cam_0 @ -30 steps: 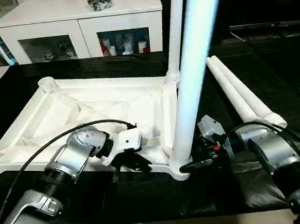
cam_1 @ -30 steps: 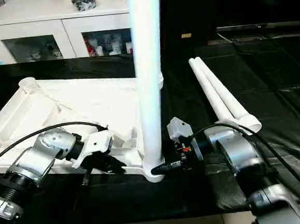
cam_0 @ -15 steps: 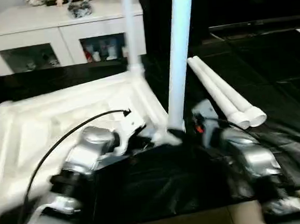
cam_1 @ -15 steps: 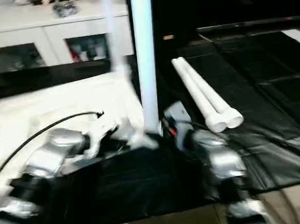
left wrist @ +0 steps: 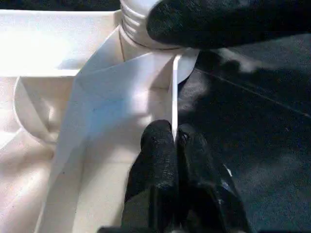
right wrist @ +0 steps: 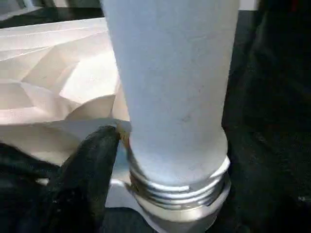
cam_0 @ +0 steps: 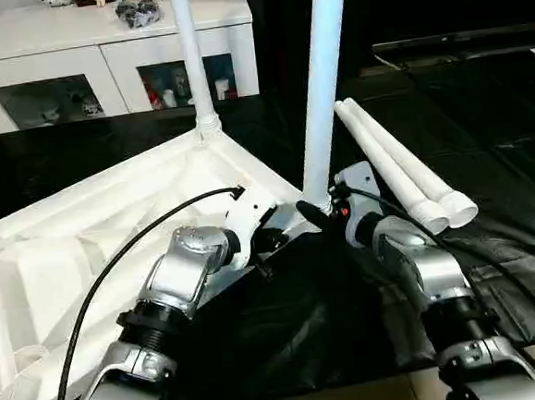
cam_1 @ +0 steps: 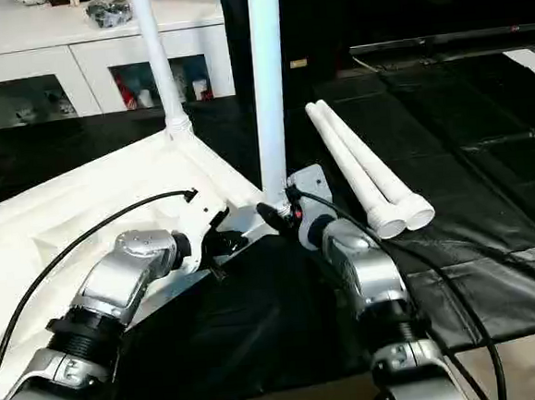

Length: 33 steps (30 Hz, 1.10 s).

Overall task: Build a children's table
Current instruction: Rotate leg to tighten

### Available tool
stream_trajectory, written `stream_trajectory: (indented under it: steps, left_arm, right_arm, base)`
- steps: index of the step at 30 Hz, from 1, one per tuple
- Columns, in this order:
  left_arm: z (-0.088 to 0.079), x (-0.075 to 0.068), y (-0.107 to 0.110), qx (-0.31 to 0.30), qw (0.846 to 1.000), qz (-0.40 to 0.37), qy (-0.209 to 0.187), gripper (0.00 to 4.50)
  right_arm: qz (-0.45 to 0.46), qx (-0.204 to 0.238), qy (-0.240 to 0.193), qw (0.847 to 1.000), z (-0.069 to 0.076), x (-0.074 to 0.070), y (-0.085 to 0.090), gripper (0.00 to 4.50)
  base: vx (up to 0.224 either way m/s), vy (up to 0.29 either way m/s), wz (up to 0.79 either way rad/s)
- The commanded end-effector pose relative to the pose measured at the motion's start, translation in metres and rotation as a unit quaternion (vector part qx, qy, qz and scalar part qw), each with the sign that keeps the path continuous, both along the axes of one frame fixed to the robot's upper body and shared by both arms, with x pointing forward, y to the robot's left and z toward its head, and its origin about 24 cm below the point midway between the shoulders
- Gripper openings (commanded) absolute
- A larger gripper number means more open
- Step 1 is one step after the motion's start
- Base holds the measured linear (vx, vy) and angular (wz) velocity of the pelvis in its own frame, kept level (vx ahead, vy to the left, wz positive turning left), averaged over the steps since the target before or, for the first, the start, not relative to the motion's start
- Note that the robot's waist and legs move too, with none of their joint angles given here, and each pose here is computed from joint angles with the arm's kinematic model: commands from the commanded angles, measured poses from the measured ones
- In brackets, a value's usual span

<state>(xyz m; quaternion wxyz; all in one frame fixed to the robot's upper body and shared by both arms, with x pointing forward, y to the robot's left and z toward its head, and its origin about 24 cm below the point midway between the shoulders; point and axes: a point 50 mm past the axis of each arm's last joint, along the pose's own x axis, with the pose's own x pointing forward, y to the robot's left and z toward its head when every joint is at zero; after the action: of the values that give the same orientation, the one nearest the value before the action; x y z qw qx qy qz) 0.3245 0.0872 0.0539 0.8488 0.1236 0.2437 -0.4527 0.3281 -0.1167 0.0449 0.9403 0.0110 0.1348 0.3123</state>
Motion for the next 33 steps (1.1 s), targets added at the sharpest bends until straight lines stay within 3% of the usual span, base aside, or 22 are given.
stream_trajectory:
  steps: [1,5,8,9,14,15,21,24,27,33]
  left_arm:
    - [0.024,0.004,-0.008,-0.021,0.997,-0.036,-0.063,0.00]
    - [0.023,-0.002,0.003,-0.009,0.993,-0.102,-0.059,0.00]
    - [0.021,-0.007,0.010,0.001,0.988,-0.145,-0.054,0.00]
    - [0.020,-0.011,0.016,0.009,0.982,-0.180,-0.050,0.00]
    - [0.020,-0.022,0.021,0.009,0.968,-0.250,-0.031,0.00]
    - [0.019,-0.026,0.023,0.006,0.959,-0.282,-0.018,0.00]
    - [0.015,-0.032,0.031,0.031,0.941,-0.337,-0.002,0.00]
    - [0.016,-0.033,0.035,0.044,0.930,-0.366,0.004,0.00]
    - [0.017,-0.033,0.036,0.048,0.926,-0.374,0.004,0.00]
    - [0.019,-0.034,0.034,0.045,0.920,-0.388,0.001,0.00]
  right_arm:
    - [0.093,0.017,0.016,0.995,-0.006,-0.013,0.021,3.89]
    - [0.158,0.002,-0.010,0.987,0.008,-0.017,-0.009,4.34]
    - [0.203,-0.019,-0.014,0.979,0.015,-0.020,-0.025,4.44]
    - [0.249,-0.043,-0.007,0.967,0.019,-0.024,-0.037,4.44]
    - [0.317,-0.071,0.005,0.946,0.026,-0.030,-0.052,4.44]
    - [0.351,-0.080,0.009,0.933,0.030,-0.033,-0.057,4.44]
    - [0.411,-0.096,0.012,0.906,0.036,-0.036,-0.057,4.44]
    - [0.463,-0.104,0.014,0.880,0.031,-0.043,-0.049,4.44]
    - [0.479,-0.104,0.025,0.871,0.028,-0.045,-0.045,4.44]
    - [0.486,-0.095,0.020,0.869,0.026,-0.043,-0.038,3.91]
  base:
    - [0.000,0.000,0.00]
    - [0.000,0.000,0.00]
    - [0.000,0.000,0.00]
    - [0.000,0.000,0.00]
    - [0.000,0.000,0.00]
    - [0.000,0.000,0.00]
    - [0.000,0.000,0.00]
    - [0.000,0.000,0.00]
    - [0.000,0.000,0.00]
    - [0.000,0.000,0.00]
